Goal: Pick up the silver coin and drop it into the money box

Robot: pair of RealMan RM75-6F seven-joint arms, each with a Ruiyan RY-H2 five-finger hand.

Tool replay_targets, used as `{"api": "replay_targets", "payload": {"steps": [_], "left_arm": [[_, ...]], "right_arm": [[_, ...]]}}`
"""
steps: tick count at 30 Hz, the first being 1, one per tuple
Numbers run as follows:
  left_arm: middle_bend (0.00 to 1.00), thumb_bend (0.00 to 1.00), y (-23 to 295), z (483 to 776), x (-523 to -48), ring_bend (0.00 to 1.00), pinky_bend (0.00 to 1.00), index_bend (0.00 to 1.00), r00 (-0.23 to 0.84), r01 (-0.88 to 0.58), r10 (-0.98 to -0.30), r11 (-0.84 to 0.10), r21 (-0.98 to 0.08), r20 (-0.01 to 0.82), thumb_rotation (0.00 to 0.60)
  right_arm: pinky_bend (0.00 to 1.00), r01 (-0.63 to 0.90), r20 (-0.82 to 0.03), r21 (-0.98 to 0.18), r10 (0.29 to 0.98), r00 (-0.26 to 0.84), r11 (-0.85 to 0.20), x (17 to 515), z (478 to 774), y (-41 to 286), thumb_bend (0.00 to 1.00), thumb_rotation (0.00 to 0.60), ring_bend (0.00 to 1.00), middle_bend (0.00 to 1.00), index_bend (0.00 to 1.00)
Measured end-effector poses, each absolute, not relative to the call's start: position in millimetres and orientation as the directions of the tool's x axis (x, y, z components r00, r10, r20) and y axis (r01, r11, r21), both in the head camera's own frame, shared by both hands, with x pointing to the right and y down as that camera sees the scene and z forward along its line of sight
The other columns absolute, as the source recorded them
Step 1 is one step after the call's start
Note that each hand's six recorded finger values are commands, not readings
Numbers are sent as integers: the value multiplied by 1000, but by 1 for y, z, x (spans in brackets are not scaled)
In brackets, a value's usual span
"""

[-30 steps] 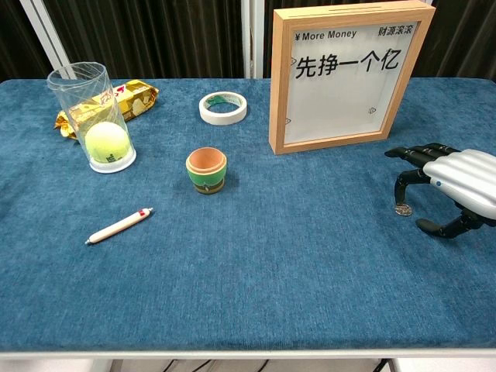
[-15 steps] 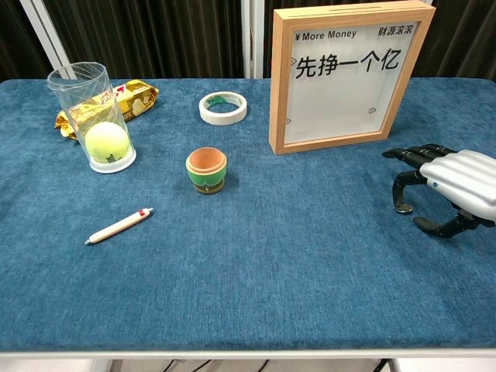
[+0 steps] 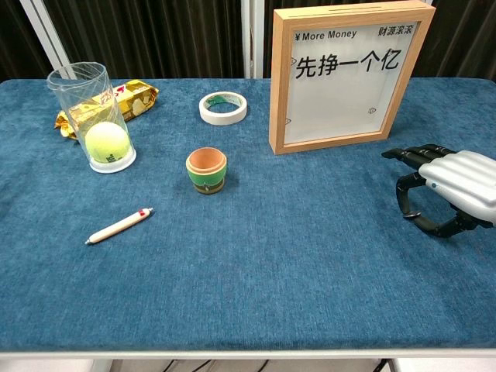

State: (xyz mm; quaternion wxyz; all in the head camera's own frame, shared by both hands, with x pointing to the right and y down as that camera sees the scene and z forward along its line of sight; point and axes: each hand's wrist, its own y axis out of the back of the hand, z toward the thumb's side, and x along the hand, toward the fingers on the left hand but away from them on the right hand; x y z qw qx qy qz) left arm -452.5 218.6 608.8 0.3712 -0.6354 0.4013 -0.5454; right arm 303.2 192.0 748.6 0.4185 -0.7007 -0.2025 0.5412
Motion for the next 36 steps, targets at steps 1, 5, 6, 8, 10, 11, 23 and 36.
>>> {"api": "replay_targets", "payload": {"steps": [1,5,6,8,10,11,23,36], "left_arm": [[0,98,219,609,-452,0,0,84,84,-105,-915,-401,-910,394,600],[0,99,218,609,-452,0,0,84,86,-106,-915,-401,-910,393,600],[0,98,219,608,-452,0,0,84,87,-106,-915,-401,-910,393,600],[0,98,219,608,-452,0,0,84,88,-106,-915,-401,-910,393,600],[0,98,219,608,-451,0,0,84,89,-106,-915,-401,-910,393,600],[0,98,219,608,-451,0,0,84,90,-106,-915,-401,-910,393,600],[0,98,219,608,-451,0,0,84,91,-105,-914,-404,-909,396,600],[0,98,219,608,-451,0,0,84,93,-109,-913,-406,-907,398,600]], "right_arm": [[0,-169,-588,-806,737,332,-567,303,749,192,319,600,0,0,521],[0,-168,-587,-807,740,329,-566,304,748,192,319,600,0,0,524],[0,-168,-587,-807,740,329,-566,305,748,192,319,600,0,0,524],[0,-168,-588,-807,739,329,-567,305,748,192,319,600,0,0,527],[0,-170,-588,-807,740,328,-566,306,748,192,319,600,0,0,528],[0,-169,-587,-807,740,328,-566,306,748,192,319,600,0,0,525],[0,-156,-577,-814,745,336,-560,305,745,191,319,600,0,0,459],[0,-137,-552,-827,742,380,-545,299,743,191,327,600,0,0,465]]}}
